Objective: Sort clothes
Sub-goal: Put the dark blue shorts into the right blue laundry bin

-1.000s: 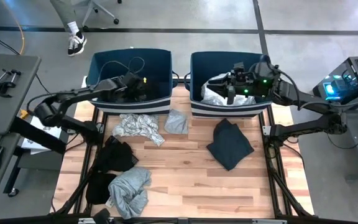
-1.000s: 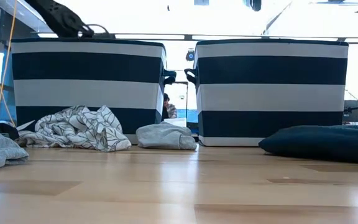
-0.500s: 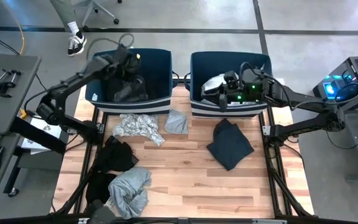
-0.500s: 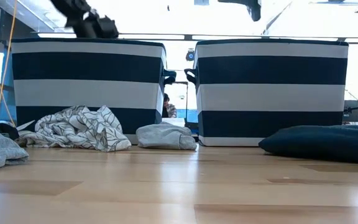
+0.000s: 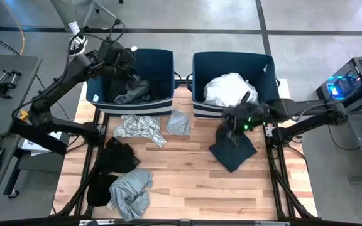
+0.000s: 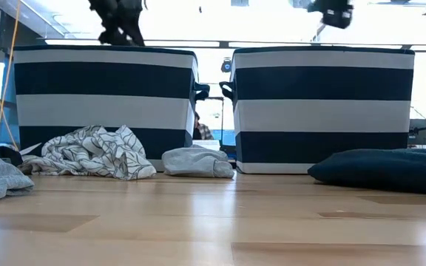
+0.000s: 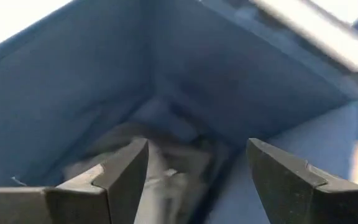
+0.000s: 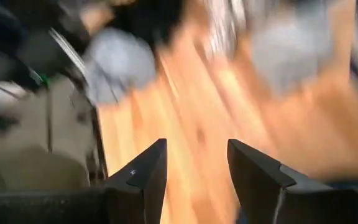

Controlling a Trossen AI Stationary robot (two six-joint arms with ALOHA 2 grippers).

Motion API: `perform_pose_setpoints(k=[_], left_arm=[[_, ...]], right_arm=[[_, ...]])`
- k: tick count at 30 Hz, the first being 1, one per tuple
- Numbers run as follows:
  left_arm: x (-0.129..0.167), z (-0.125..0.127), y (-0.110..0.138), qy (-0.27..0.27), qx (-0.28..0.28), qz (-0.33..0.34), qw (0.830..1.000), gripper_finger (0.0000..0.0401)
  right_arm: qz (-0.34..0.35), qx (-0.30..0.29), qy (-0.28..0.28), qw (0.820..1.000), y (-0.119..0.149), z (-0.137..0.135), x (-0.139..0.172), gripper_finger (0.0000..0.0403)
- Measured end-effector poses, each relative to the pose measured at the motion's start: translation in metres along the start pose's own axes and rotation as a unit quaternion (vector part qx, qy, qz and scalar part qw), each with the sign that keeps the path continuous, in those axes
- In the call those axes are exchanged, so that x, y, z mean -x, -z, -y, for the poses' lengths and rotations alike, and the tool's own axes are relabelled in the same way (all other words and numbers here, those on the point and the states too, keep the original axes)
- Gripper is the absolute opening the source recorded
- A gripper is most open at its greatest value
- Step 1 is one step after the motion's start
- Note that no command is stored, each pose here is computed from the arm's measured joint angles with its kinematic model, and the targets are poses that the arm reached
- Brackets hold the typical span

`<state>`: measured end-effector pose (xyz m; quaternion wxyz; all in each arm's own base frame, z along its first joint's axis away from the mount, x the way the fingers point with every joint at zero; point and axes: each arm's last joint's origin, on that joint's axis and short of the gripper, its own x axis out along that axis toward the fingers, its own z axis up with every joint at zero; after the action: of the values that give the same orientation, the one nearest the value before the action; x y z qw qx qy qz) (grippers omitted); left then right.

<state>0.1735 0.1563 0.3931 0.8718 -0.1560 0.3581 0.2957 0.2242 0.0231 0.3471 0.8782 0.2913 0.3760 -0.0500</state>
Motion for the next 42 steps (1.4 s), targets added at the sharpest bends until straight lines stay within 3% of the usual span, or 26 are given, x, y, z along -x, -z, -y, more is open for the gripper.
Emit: perform_pose_setpoints(k=[5, 9, 14, 17, 19, 23, 28, 33, 39, 42], left_arm=[[0.012, 0.028, 0.002, 0.047, -0.019, 0.055, 0.997, 0.0255], [0.016, 0.046, 0.001, 0.078, -0.046, 0.083, 0.992, 0.0255], [0.015, 0.061, 0.002, 0.101, -0.080, 0.087, 0.988, 0.0255], [0.014, 0.067, 0.003, 0.111, -0.092, 0.084, 0.986, 0.0255], [0.015, 0.071, 0.004, 0.117, -0.094, 0.084, 0.985, 0.0255], [0.016, 0.076, 0.005, 0.127, -0.096, 0.082, 0.984, 0.0255], [0.017, 0.082, 0.006, 0.134, -0.097, 0.081, 0.983, 0.0255], [0.018, 0.088, 0.008, 0.139, -0.105, 0.081, 0.981, 0.0255], [0.021, 0.099, 0.006, 0.161, -0.118, 0.105, 0.974, 0.0255], [0.025, 0.107, 0.002, 0.186, -0.141, 0.141, 0.962, 0.0255]], right_arm=[[-0.122, -0.041, 0.091, 0.987, 0.046, -0.003, -0.026, 0.0158], [-0.177, -0.123, 0.161, 0.963, 0.074, 0.017, -0.051, 0.0188], [-0.175, -0.187, 0.180, 0.950, 0.099, 0.043, -0.080, 0.0275], [-0.176, -0.235, 0.219, 0.930, 0.118, 0.065, -0.096, 0.0320], [-0.178, -0.256, 0.234, 0.921, 0.130, 0.078, -0.107, 0.0335], [-0.162, -0.266, 0.214, 0.926, 0.143, 0.090, -0.130, 0.0333], [-0.160, -0.241, 0.222, 0.931, 0.146, 0.089, -0.148, 0.0287], [-0.139, -0.220, 0.233, 0.937, 0.145, 0.085, -0.152, 0.0186], [-0.125, -0.179, 0.160, 0.963, 0.116, 0.061, -0.139, 0.0028], [-0.073, -0.150, 0.080, 0.983, 0.080, 0.033, -0.120, 0.0024]])
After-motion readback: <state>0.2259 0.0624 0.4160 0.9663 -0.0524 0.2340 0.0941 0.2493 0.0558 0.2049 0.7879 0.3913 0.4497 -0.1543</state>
